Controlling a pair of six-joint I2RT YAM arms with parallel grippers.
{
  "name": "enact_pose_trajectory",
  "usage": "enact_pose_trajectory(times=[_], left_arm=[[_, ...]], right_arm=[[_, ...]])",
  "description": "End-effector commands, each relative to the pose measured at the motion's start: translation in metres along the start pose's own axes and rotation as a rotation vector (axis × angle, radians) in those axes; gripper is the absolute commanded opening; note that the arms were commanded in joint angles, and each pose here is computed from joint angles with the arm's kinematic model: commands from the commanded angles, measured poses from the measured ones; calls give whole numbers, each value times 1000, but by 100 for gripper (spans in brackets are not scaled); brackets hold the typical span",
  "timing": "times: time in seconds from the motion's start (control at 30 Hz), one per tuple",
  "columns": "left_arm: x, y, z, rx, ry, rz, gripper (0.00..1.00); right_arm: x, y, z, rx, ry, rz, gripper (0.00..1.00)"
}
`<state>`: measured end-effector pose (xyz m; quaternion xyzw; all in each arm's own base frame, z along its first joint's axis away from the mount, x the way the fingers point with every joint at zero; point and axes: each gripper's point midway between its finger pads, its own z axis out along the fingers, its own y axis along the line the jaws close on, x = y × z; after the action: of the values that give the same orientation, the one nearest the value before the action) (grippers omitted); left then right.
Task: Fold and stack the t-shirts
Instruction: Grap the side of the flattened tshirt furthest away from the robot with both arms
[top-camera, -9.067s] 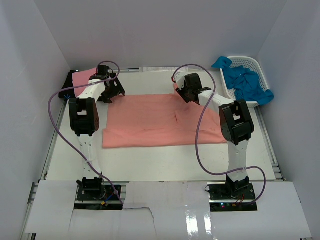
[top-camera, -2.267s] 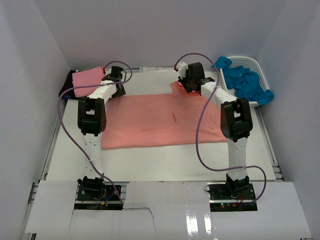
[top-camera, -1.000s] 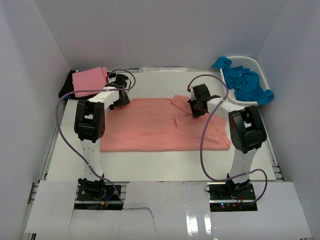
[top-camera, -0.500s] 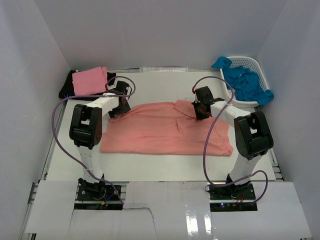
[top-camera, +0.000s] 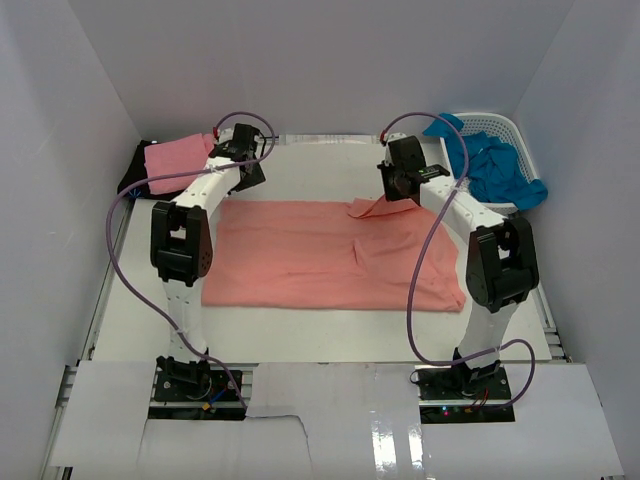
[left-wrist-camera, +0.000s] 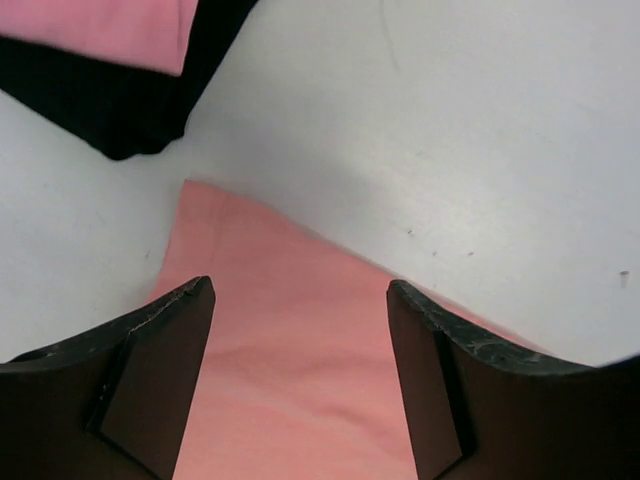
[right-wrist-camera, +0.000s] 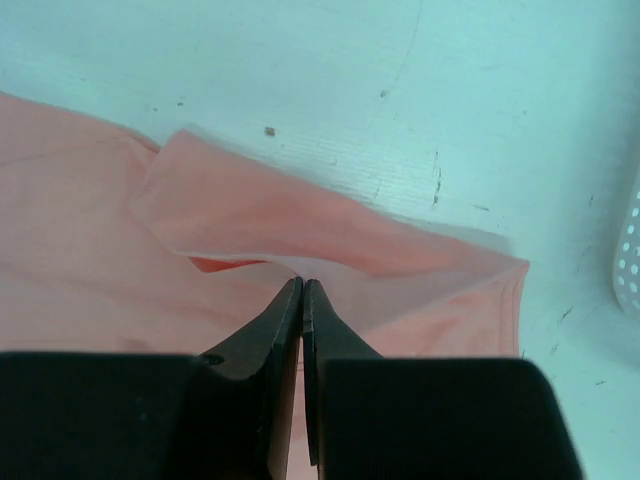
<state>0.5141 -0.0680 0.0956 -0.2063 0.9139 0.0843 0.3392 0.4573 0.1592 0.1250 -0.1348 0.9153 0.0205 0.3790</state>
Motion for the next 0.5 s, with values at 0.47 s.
enact_pose_trajectory(times=[0.47], left_arm=[[-13,42,34,-39,82,-103,79]], right_arm=[[-29,7,5,-36,-33,-27,8]])
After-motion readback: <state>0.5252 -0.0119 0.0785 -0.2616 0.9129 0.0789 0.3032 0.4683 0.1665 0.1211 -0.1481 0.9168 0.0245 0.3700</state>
